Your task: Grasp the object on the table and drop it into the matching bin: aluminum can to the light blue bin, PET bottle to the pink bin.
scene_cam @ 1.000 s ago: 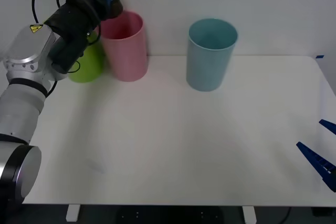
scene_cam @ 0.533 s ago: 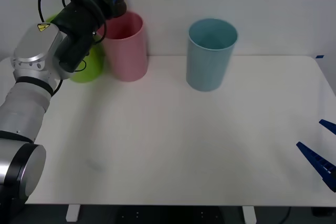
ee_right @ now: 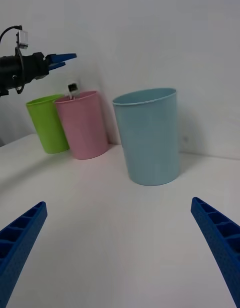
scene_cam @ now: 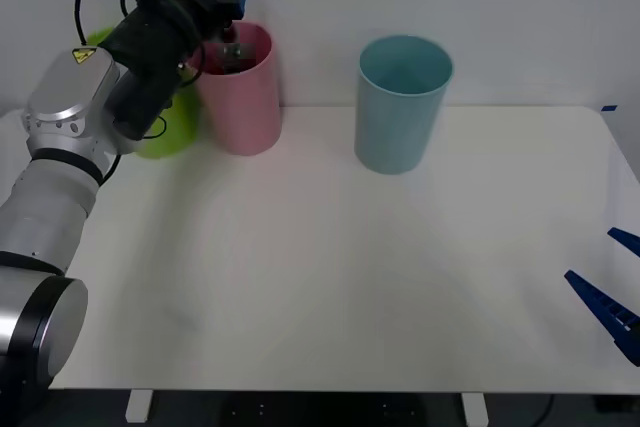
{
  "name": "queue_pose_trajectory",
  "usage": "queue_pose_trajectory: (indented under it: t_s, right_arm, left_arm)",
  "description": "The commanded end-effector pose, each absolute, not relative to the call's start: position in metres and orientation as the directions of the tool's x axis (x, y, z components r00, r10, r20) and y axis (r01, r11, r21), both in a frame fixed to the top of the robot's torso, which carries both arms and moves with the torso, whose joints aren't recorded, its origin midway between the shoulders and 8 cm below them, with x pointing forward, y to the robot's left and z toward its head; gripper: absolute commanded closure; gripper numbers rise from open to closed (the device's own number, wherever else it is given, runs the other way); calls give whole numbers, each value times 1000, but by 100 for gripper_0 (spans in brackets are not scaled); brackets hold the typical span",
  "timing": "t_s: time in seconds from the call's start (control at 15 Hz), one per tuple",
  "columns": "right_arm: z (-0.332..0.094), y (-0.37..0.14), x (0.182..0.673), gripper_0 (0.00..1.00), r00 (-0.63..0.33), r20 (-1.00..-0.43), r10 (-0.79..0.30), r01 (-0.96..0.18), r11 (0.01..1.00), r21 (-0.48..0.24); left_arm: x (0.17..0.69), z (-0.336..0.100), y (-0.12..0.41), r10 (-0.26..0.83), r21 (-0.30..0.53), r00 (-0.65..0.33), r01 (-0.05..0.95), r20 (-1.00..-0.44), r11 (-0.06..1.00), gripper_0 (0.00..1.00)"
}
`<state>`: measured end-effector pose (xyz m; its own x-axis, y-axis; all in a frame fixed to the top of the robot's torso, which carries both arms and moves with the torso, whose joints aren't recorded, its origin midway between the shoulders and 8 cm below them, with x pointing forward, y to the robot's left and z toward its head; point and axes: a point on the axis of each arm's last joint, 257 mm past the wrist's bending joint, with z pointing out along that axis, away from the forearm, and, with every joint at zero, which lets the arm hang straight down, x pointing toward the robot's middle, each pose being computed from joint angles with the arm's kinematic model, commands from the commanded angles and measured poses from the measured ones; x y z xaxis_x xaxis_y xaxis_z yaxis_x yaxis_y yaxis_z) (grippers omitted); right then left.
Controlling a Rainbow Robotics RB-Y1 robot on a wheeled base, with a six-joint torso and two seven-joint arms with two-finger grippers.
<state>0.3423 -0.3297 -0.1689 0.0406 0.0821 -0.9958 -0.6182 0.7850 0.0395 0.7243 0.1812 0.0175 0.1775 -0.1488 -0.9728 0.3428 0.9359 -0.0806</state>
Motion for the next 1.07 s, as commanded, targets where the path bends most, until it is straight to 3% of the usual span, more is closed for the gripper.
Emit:
queue_pose_trajectory:
  t_s: [0.07,0.53,1.07]
  right_arm:
    - [-169,-330,342,0,41,-996,82,-618,785,39]
    - [-169,-330,342,0,41,-996,82,-618,785,39]
    - [-169,-330,342,0,41,-996,82,-618,785,39]
  left_arm:
    - [711,14,183,-173,-94,190,363,-967,927,0]
    - [664,-15,205,-212,-120,195,400,-957,909,0]
    - [592,-59,267,-205,-107,173,456,-963,883,0]
